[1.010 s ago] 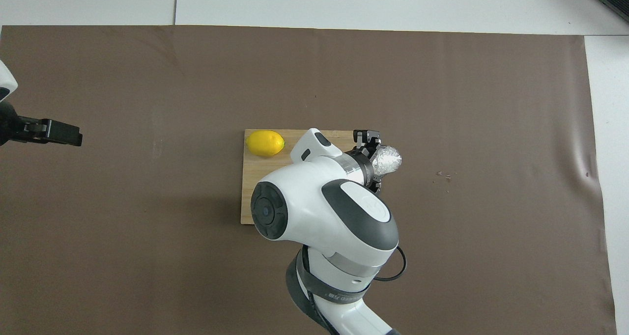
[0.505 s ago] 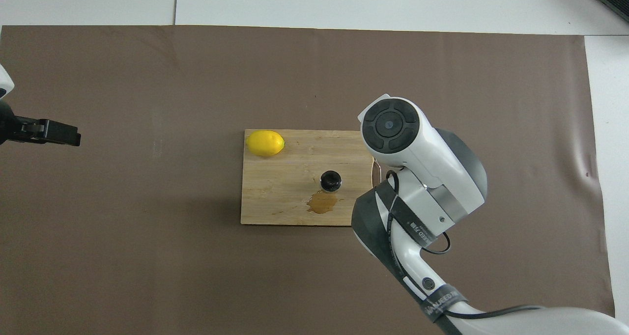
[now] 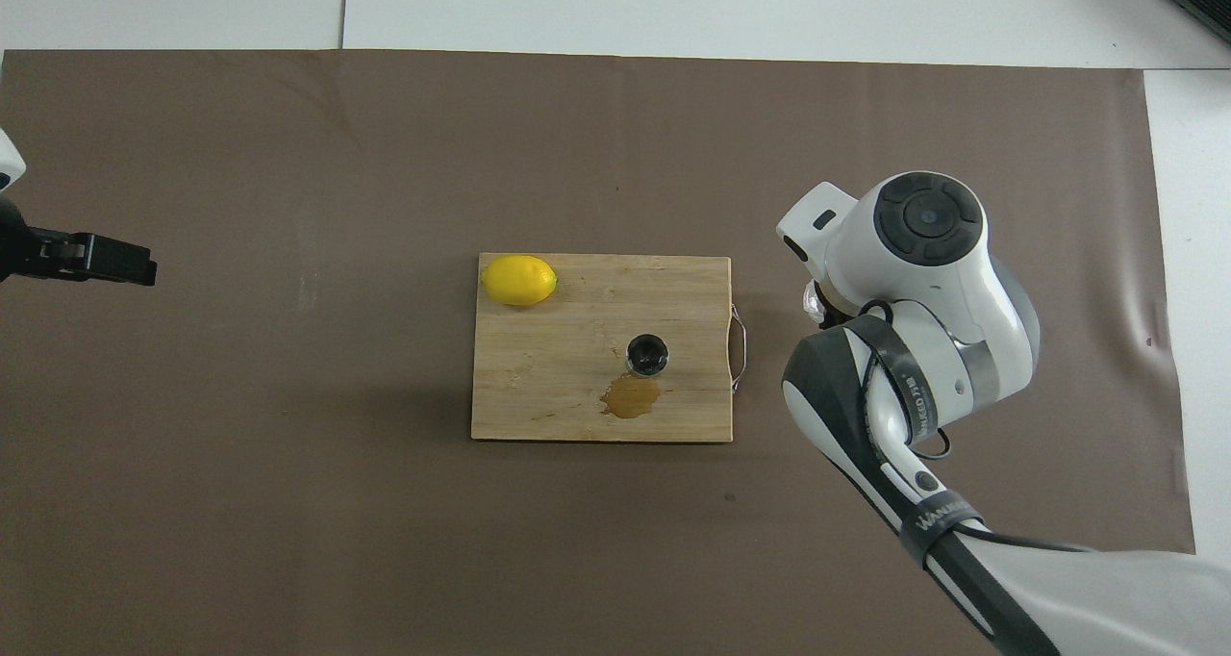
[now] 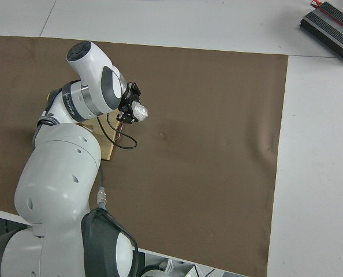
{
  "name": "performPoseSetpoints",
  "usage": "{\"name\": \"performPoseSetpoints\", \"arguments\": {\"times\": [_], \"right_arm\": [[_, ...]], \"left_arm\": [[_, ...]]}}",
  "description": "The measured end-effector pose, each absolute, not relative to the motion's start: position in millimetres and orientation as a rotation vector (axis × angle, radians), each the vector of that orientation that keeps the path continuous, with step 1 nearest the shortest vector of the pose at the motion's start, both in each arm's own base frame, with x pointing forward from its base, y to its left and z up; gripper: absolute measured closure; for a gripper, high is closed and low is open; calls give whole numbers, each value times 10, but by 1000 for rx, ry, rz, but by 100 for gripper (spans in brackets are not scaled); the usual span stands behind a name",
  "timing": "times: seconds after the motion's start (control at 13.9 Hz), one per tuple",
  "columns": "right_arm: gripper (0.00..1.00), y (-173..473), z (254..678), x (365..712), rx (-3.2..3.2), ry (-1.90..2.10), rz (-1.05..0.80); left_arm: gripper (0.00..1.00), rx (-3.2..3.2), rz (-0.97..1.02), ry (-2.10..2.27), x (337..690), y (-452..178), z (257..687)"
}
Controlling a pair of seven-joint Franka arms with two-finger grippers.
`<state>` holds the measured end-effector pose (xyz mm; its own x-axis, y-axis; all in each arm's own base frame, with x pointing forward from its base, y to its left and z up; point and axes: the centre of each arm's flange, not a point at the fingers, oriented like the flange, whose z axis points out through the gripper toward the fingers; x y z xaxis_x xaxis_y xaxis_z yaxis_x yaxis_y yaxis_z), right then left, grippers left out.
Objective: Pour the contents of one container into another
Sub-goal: 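Lower the white cup to its spot and open the right gripper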
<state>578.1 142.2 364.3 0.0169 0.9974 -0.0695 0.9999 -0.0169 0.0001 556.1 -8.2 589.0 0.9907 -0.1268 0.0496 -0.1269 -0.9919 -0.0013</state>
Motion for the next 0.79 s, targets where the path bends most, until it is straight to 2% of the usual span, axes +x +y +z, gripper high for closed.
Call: {"name": "performPoseSetpoints", "arguments": {"times": [0.36, 0.79], "right_arm": [[47, 641, 3322, 5707, 2267, 2318, 132], [47, 451, 3052, 5559, 2316, 2361, 291]], "left_arm": [[0, 3133, 79, -197, 5562, -73, 5890], [0, 3132, 79, -199, 5562, -80, 5889]]}}
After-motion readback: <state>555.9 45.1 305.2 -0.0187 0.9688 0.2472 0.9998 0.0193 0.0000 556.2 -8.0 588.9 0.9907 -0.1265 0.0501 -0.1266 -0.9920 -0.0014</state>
